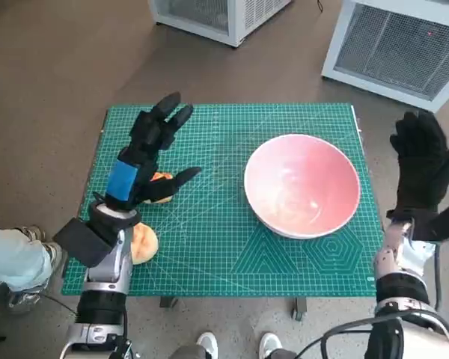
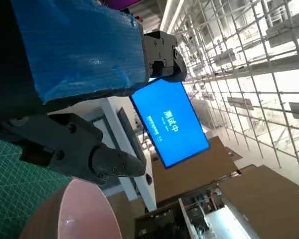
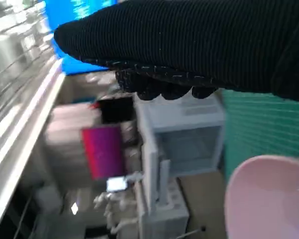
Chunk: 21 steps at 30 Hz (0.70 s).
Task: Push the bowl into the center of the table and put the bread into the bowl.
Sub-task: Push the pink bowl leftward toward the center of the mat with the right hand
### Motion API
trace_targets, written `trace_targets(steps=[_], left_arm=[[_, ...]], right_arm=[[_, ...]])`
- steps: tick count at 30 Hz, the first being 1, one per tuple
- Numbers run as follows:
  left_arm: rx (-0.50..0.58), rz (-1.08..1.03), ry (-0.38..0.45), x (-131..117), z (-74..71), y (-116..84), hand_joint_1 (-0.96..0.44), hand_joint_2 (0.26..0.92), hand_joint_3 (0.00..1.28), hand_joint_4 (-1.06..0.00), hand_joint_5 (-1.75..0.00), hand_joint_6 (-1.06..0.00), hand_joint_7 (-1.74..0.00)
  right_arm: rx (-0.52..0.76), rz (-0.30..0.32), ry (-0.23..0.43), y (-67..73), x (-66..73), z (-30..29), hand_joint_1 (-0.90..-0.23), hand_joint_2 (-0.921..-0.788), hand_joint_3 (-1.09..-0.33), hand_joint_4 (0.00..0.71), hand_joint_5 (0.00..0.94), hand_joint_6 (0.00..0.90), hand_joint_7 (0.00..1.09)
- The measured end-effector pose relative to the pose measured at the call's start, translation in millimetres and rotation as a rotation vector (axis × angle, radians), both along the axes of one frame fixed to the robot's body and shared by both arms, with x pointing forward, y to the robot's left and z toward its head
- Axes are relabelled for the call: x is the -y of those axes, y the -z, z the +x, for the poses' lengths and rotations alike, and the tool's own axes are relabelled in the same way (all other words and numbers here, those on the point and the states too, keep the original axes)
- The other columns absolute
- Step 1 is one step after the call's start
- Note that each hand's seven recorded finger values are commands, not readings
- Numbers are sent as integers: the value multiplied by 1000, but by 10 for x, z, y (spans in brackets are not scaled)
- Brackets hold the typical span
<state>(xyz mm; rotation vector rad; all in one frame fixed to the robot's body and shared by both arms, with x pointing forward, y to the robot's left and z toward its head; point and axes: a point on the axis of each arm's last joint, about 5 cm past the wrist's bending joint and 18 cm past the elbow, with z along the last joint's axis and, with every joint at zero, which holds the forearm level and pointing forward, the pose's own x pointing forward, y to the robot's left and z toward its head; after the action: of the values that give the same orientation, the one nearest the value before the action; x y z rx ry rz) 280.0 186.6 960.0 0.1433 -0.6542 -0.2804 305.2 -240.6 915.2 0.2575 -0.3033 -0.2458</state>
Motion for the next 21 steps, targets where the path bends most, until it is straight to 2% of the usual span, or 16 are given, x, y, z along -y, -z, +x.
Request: trace_targets(steps=[9,21], left_arm=[[-3,2,-3,-8,1,4,-272,921,159,-281,-168,-36,-497],[-2,3,-2,-41,-1,-2,-272,921,158,-281,-168,-38,-492]], right_arm=[[-106,50,-31,108,-94,2,-544,-921,-851,258,1,207,304],[-209,131,-106,235,-337,17,-532,-921,-870,263,2,233,272]])
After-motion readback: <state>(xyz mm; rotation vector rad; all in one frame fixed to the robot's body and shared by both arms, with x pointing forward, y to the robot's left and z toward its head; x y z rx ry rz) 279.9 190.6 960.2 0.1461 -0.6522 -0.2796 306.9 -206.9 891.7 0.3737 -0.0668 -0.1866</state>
